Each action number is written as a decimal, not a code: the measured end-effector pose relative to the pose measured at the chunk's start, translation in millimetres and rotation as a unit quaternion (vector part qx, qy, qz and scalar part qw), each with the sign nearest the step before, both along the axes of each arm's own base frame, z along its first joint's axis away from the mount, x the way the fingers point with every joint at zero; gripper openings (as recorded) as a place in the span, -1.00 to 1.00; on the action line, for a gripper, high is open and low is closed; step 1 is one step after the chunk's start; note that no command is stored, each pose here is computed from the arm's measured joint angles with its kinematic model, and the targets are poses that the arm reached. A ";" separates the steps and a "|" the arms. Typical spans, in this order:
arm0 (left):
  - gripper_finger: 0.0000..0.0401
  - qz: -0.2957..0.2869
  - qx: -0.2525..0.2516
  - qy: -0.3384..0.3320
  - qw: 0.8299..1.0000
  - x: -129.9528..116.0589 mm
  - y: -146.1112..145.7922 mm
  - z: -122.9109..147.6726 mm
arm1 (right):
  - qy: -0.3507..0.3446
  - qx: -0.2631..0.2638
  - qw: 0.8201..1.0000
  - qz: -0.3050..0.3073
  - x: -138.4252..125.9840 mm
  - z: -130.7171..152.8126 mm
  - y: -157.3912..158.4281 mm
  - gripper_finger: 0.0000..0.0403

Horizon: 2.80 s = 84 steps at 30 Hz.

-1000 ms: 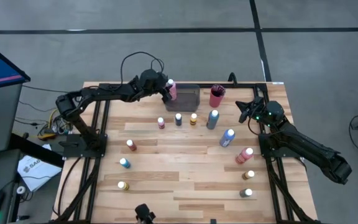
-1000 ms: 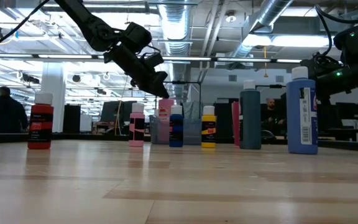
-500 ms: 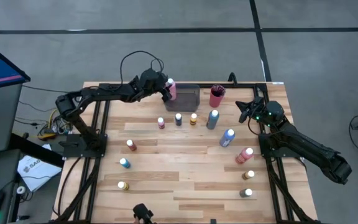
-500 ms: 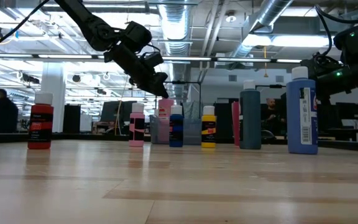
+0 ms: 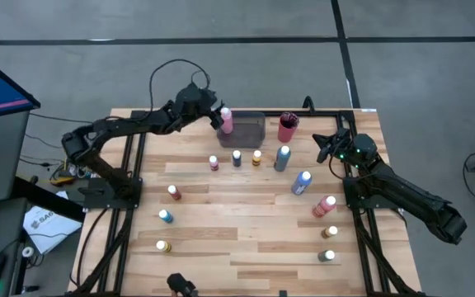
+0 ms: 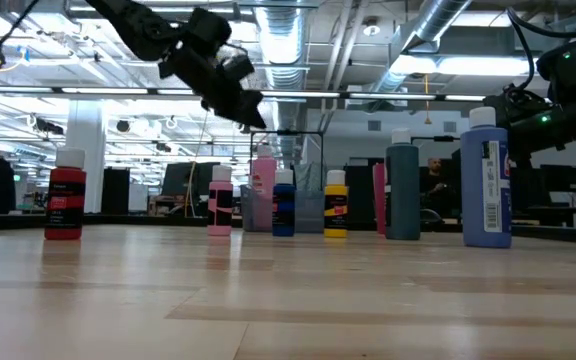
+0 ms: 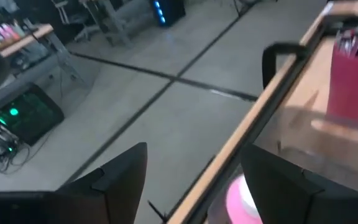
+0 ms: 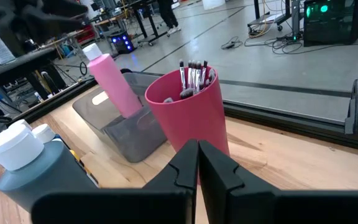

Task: Pick & Place Paint Supplies
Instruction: Put the green paint bottle into the gray bin

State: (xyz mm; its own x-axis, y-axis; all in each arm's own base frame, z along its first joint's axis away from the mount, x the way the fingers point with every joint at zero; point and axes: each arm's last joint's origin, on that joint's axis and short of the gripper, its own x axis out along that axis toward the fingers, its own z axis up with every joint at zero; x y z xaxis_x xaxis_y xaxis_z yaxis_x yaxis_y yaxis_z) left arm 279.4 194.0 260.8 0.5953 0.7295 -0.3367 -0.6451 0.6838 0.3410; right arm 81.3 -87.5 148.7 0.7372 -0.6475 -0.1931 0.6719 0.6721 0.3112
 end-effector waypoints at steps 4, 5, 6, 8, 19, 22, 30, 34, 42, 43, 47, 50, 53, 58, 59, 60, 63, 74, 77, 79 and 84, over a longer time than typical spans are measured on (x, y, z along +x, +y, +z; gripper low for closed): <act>0.26 -0.023 0.008 -0.040 0.999 -7.1 -11.4 22.6 | 0.000 0.000 1.000 0.000 0.0 0.0 0.0 -0.96; 0.26 -0.043 0.009 -0.063 0.997 -7.4 -17.0 30.8 | 0.000 0.000 1.000 0.000 0.0 0.1 0.0 -0.96; 0.26 -0.070 0.012 -0.080 0.994 -7.7 -24.2 38.9 | 0.000 0.000 1.000 0.000 0.0 0.0 0.0 -0.96; 0.26 -0.135 0.018 -0.113 0.984 -5.3 -41.4 52.4 | 0.000 0.000 1.000 0.000 0.0 0.0 0.0 -0.96; 0.26 -0.310 0.011 -0.132 0.942 48.0 -94.2 44.8 | 0.000 0.000 1.000 0.000 0.0 0.0 0.0 -0.96; 0.26 -0.320 0.004 -0.124 0.939 72.8 -90.8 38.9 | 0.000 0.000 1.000 0.000 0.0 0.1 0.0 -0.96; 0.26 -0.365 -0.021 -0.119 0.923 120.8 -79.4 27.8 | 0.000 0.000 1.000 0.000 0.0 0.1 0.0 -0.96; 0.26 -0.380 -0.053 -0.101 0.918 138.1 -78.3 10.5 | 0.000 0.000 1.000 0.000 0.0 0.1 0.0 -0.96; 0.26 -0.395 -0.099 -0.089 0.909 150.4 -78.9 -16.2 | 0.000 0.000 1.000 0.000 0.0 0.0 0.0 -0.96; 0.26 -0.397 -0.101 -0.087 0.908 151.5 -79.8 -18.8 | 0.000 0.000 1.000 0.000 0.0 0.1 0.0 -0.96; 0.26 -0.398 -0.108 -0.079 0.908 155.7 -80.6 -29.7 | 0.000 0.000 1.000 0.000 0.0 0.1 0.0 -0.96; 0.26 -0.402 -0.114 -0.078 0.905 159.1 -79.9 -34.7 | 0.000 0.000 1.000 0.000 0.0 0.0 0.0 -0.96; 0.26 -0.416 -0.117 -0.082 0.898 167.9 -79.4 -35.0 | 0.000 0.000 1.000 0.000 0.0 0.1 0.0 -0.96; 0.26 -0.407 -0.122 -0.073 0.902 175.8 -77.5 -35.6 | 0.000 0.000 1.000 0.000 0.0 0.0 0.0 -0.96; 0.26 -0.406 -0.123 -0.071 0.903 175.5 -76.4 -36.4 | 0.000 0.000 1.000 0.000 0.0 0.0 0.0 -0.96; 0.26 -0.405 -0.122 -0.072 0.903 175.4 -75.6 -36.5 | 0.000 0.000 1.000 0.000 0.0 0.0 0.0 -0.96; 0.26 -0.408 -0.121 -0.073 0.902 175.3 -74.9 -36.1 | 0.000 0.000 1.000 0.000 0.0 0.1 0.0 -0.96; 0.26 -0.413 -0.130 -0.068 0.899 187.7 -72.9 -51.9 | 0.000 0.000 1.000 0.000 0.0 0.0 0.0 -0.96; 0.26 -0.414 -0.125 -0.073 0.899 191.2 -71.9 -50.0 | 0.000 0.000 1.000 0.000 0.0 0.0 0.0 -0.96; 0.26 -0.413 -0.126 -0.072 0.899 191.5 -71.8 -50.2 | 0.000 0.000 1.000 0.000 0.0 0.0 0.0 -0.96; 0.25 -0.413 -0.129 -0.067 0.899 192.3 -71.6 -53.5 | 0.000 0.000 1.000 0.000 0.0 0.0 0.0 -0.96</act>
